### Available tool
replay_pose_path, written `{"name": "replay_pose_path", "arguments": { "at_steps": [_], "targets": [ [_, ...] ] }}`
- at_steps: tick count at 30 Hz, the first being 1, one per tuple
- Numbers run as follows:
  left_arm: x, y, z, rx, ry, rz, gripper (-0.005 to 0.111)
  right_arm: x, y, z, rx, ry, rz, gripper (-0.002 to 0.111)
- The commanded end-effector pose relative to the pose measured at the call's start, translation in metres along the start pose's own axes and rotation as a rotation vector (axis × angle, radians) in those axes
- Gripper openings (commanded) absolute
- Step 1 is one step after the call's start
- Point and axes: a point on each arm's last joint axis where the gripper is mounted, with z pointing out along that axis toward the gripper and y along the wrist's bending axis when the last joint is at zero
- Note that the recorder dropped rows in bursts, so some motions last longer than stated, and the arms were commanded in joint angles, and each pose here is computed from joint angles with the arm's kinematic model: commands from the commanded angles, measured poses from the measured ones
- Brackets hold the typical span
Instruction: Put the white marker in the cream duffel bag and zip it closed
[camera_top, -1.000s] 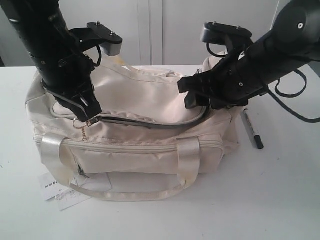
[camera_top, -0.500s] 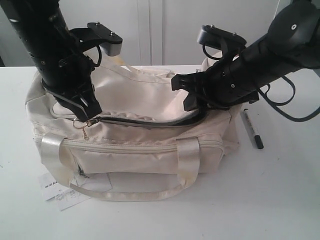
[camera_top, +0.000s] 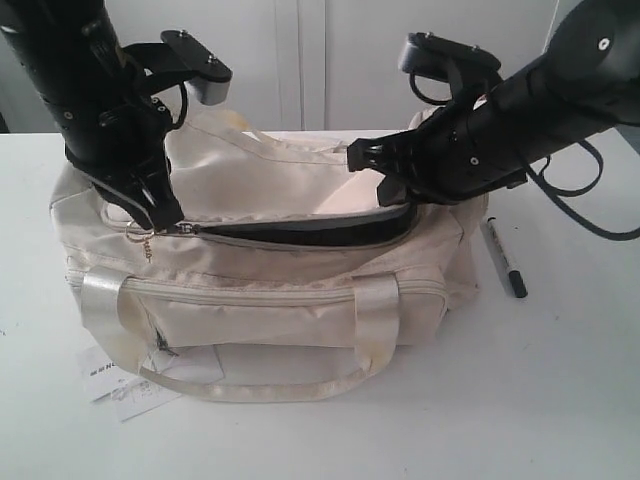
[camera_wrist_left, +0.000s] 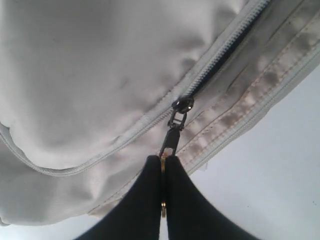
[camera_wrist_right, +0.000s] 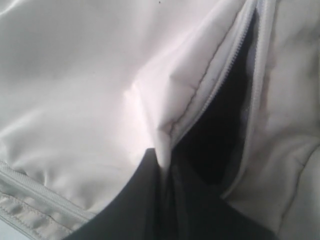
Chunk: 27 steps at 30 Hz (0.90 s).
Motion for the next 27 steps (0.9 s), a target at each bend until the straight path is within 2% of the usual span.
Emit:
{"name": "replay_pose_path", "arguments": {
  "at_steps": [1, 27],
  "targets": [
    [0.0113, -0.0019, -0.0040, 0.014, 0.083, -0.002, 0.000, -0.0022, 0.0011, -0.0080, 0.006, -0.036, -0.032, 0.000],
    [0.0149, 0.0058, -0.0046, -0.071, 0.122, -0.009, 0.000, -0.0016, 0.0004, -0.0088, 0.016, -0.029, -0.051, 0.000]
  ]
}}
